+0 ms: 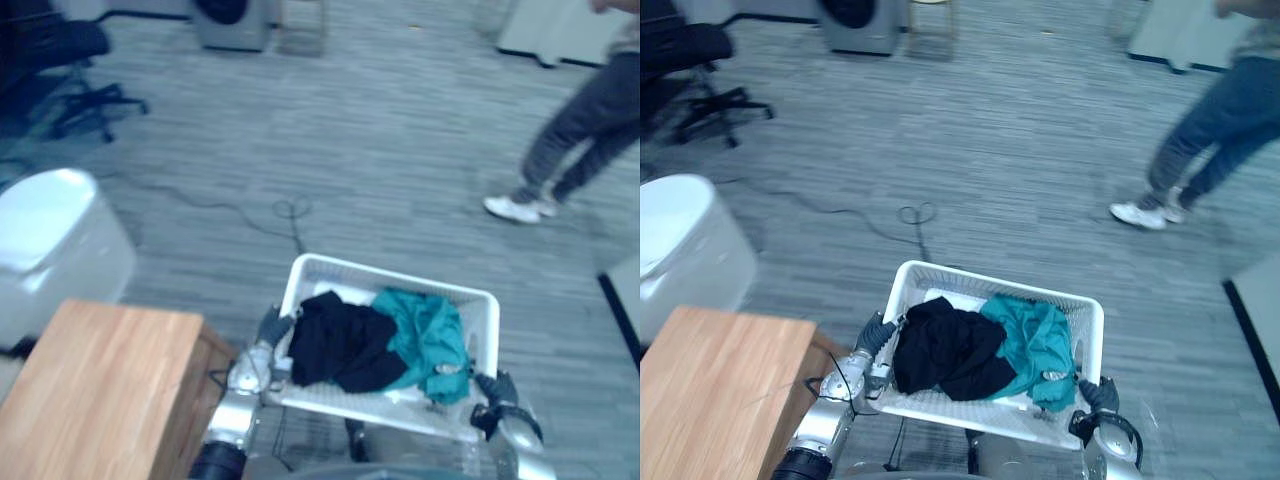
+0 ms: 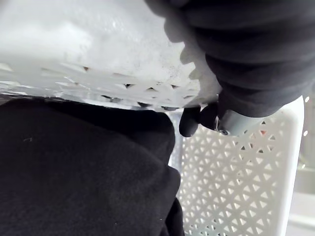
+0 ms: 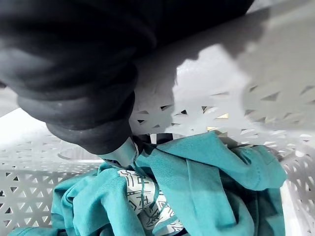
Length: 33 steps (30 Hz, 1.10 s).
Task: Pick up the laundry basket with both hands and put the clothes into the washing machine.
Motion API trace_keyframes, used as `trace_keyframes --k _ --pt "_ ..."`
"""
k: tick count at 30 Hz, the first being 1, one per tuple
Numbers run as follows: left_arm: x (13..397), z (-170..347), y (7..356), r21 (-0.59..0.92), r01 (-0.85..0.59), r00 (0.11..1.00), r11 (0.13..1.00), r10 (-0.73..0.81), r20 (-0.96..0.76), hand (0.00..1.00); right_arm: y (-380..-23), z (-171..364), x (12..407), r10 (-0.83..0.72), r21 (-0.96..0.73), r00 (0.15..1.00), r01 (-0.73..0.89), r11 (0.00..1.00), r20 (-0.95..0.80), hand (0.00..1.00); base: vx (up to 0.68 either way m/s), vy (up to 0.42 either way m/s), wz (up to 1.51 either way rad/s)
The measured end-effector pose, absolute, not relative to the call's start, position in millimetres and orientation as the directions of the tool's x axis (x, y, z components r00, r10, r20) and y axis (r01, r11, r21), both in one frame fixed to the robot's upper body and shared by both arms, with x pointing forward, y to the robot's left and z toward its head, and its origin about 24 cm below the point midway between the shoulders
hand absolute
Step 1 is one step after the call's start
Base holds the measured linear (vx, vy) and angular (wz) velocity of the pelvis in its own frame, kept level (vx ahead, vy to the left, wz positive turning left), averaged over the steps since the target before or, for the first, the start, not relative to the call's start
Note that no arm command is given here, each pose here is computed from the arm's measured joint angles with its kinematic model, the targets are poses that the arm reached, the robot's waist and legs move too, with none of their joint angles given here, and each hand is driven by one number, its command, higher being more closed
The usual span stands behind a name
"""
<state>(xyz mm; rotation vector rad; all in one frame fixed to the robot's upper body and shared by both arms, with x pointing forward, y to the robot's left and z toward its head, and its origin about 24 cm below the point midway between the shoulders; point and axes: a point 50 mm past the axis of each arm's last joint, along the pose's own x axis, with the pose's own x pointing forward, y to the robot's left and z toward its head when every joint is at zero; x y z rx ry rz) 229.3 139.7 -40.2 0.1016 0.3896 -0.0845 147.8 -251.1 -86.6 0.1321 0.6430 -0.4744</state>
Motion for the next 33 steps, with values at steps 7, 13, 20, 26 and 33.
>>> trace_keyframes --k 7,13,20,26,33 --pt "216 -53 146 0.075 0.068 0.898 0.995 -0.028 -0.439 1.00 -241 -89 136 -0.365 -0.025 0.691 0.449 0.893 -0.624 1.00 0.18 -0.057 -0.83" --pt "197 -47 155 0.041 -0.049 0.915 0.998 0.061 -0.399 1.00 -239 -69 159 -0.323 -0.052 0.767 0.356 0.933 -0.554 1.00 0.15 0.144 -0.93" --pt "194 -34 151 0.007 -0.071 0.934 0.997 0.069 -0.351 1.00 -246 -48 164 -0.351 -0.087 0.806 0.354 0.931 -0.476 1.00 0.34 0.192 0.10" --pt "189 -32 156 0.033 -0.075 0.931 0.997 0.082 -0.354 1.00 -235 -56 155 -0.344 -0.074 0.792 0.357 0.931 -0.505 1.00 0.57 0.267 0.14" --pt "205 -20 157 0.069 -0.042 0.953 0.997 0.060 -0.297 1.00 -234 -47 157 -0.376 -0.041 0.800 0.405 0.913 -0.467 1.00 0.53 0.109 0.29"
